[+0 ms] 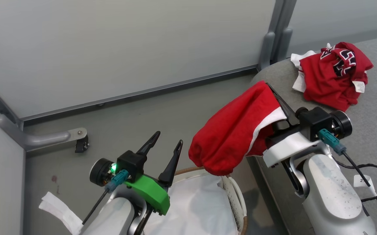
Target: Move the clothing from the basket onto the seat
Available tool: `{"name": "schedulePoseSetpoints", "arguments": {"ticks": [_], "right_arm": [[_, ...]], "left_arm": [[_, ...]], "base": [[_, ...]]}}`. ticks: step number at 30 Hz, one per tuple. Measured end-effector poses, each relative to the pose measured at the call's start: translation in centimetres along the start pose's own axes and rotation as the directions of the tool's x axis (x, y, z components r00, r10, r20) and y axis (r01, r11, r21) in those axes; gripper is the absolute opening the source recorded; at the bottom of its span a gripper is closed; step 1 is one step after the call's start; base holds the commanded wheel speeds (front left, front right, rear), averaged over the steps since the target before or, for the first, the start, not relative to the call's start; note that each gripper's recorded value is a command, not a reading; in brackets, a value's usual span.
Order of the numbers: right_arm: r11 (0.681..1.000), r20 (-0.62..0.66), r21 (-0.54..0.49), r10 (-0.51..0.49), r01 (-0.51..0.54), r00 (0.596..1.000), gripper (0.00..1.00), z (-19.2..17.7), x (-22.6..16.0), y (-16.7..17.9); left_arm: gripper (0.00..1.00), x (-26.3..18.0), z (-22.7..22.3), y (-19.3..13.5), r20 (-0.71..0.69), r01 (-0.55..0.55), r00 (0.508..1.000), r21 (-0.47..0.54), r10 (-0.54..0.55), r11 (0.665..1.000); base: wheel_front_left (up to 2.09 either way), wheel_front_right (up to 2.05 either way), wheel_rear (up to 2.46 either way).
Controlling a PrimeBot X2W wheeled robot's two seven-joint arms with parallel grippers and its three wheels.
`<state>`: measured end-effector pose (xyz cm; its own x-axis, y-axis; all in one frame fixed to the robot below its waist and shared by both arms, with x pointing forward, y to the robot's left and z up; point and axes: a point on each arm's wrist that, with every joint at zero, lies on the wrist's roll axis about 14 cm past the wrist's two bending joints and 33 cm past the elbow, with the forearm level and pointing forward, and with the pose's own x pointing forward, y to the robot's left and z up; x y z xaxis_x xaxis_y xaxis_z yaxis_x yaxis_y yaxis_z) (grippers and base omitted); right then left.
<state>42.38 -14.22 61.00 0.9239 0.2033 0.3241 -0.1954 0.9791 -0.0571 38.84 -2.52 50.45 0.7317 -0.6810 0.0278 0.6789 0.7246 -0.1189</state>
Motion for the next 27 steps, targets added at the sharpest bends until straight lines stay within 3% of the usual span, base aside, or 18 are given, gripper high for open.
{"name": "schedulePoseSetpoints", "arguments": {"ticks": [10, 20, 27], "right_arm": [[0.990, -0.001, -0.055, -0.133, 0.133, 0.991, 0.00, 0.6, -2.2, -4.8], [0.944, -0.043, -0.127, -0.313, 0.306, 0.949, 0.00, -0.1, -6.0, -10.8], [0.916, 0.000, -0.217, -0.346, 0.338, 0.938, 0.00, 1.1, -3.7, -13.6]], "left_arm": [[1.00, 1.9, -1.2, -3.6, -0.006, 0.091, 0.996, -0.052, -0.092, 0.994], [1.00, 4.0, -2.8, -7.5, -0.029, 0.216, 0.975, -0.091, -0.220, 0.972], [1.00, 5.0, -4.7, -7.2, -0.061, 0.239, 0.967, -0.122, -0.248, 0.963]], "base": [[0.00, 0.00, 0.00], [0.00, 0.00, 0.00], [0.00, 0.00, 0.00]]}}
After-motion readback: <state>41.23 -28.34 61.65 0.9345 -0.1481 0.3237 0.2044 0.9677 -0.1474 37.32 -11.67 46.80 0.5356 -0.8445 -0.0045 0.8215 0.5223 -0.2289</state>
